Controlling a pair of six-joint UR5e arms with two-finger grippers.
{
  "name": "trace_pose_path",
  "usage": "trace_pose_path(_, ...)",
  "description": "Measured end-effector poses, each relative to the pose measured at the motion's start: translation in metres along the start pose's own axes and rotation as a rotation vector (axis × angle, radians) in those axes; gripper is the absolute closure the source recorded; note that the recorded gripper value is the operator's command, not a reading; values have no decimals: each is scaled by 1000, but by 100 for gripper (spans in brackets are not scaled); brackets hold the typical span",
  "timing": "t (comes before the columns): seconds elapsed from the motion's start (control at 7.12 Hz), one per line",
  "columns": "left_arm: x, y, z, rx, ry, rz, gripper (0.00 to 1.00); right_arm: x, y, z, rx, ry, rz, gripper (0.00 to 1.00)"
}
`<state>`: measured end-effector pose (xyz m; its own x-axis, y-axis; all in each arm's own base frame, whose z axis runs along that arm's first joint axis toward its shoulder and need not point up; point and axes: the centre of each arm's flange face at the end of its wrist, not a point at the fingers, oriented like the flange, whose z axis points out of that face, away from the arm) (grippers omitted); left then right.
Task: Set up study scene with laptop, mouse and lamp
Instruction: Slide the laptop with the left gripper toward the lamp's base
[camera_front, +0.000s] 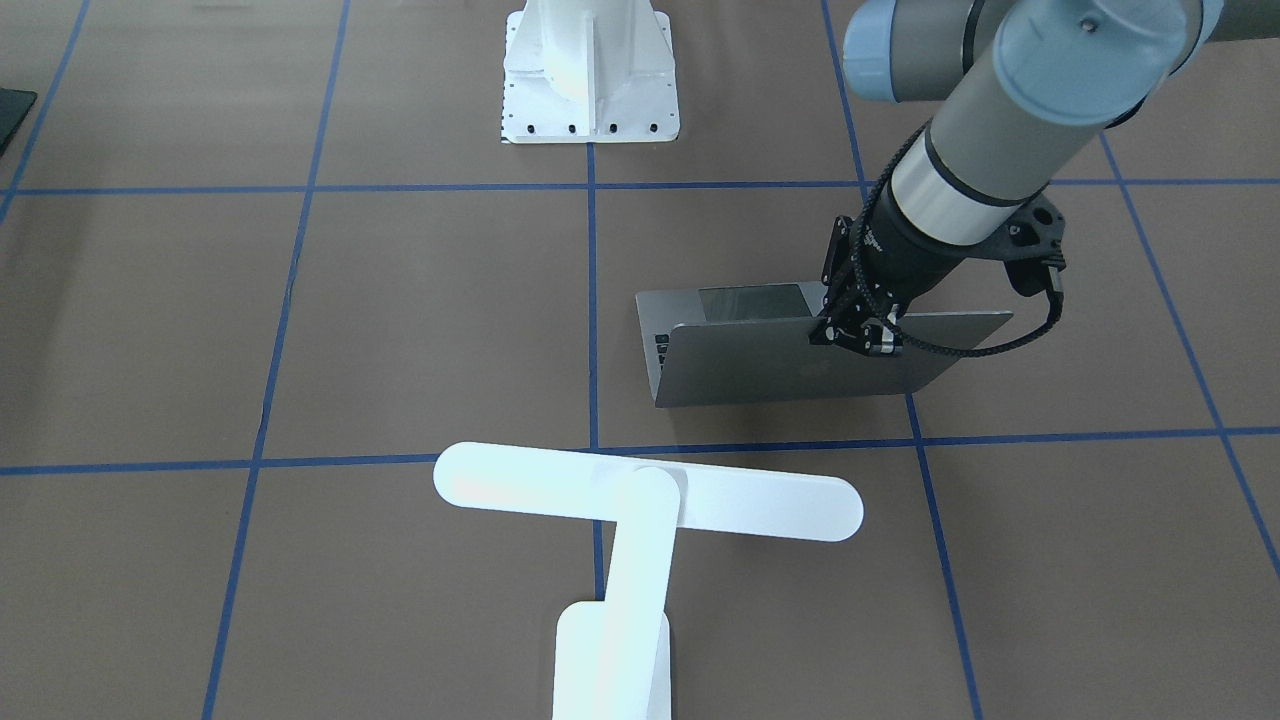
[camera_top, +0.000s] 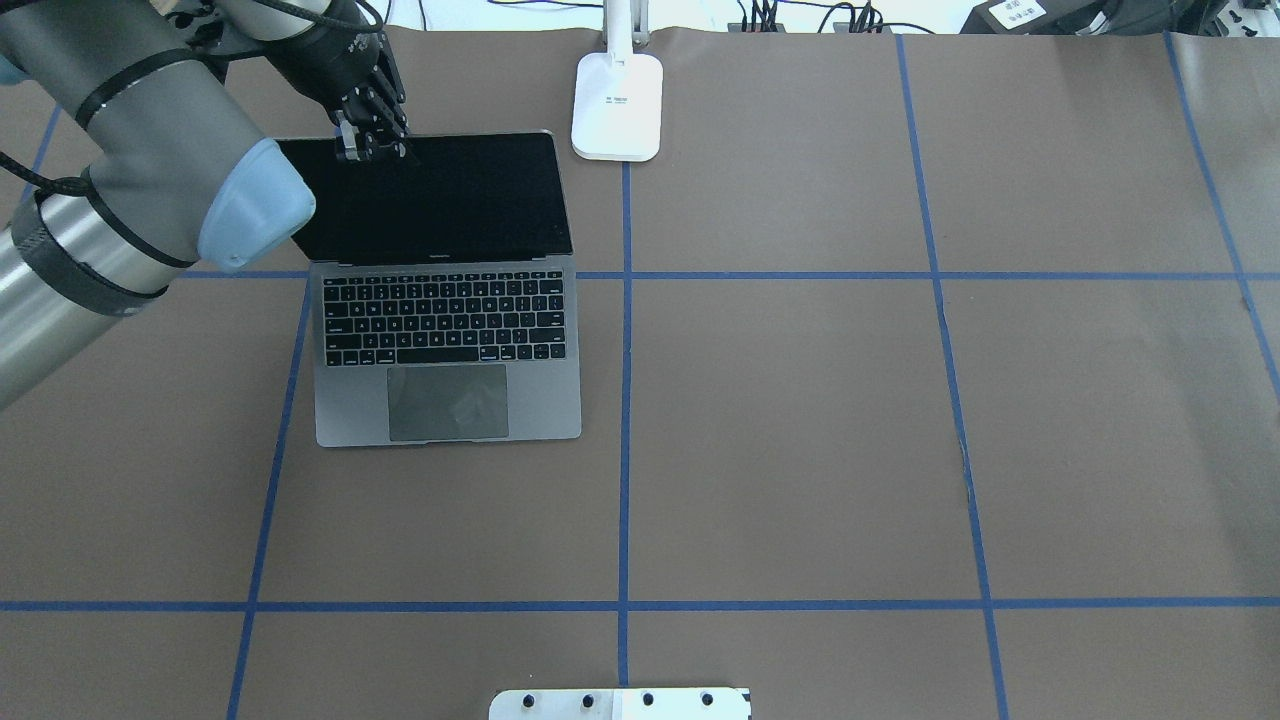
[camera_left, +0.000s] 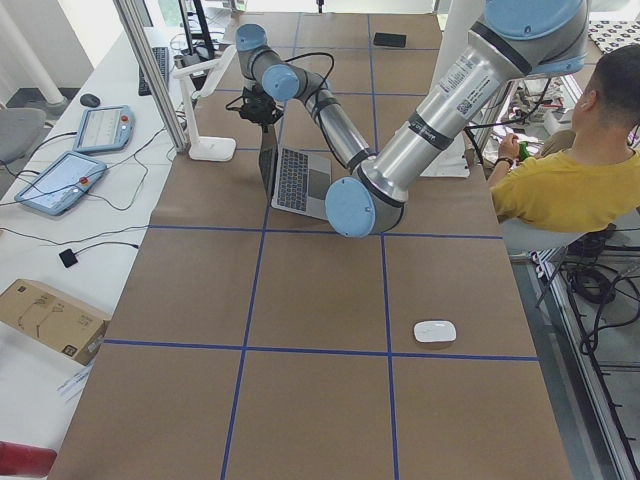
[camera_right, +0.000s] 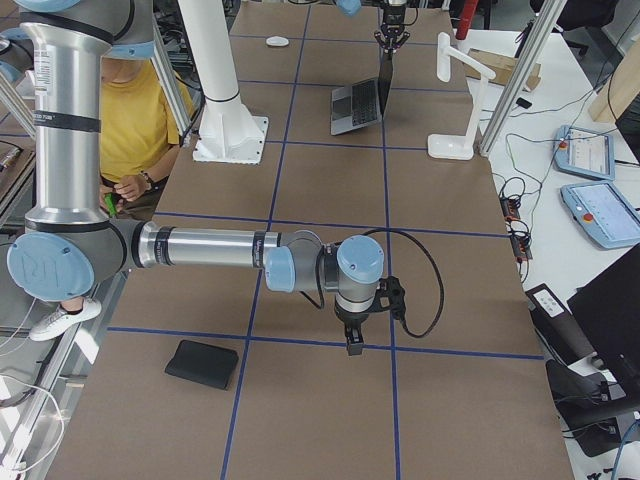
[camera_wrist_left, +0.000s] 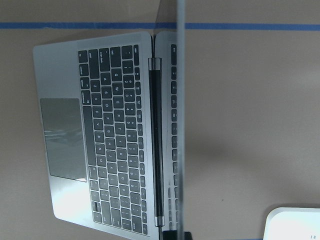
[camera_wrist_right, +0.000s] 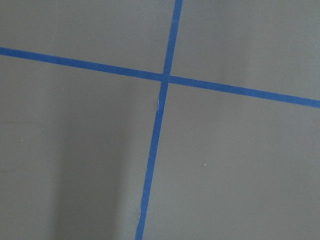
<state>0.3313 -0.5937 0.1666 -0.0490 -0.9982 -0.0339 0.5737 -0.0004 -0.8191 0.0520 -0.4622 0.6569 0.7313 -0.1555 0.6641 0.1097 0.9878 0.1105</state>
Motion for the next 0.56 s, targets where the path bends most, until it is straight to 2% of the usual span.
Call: trace_pose_path(0.56,7,24,38,17,3,22,100,0,0,1,-1,-13,2,0)
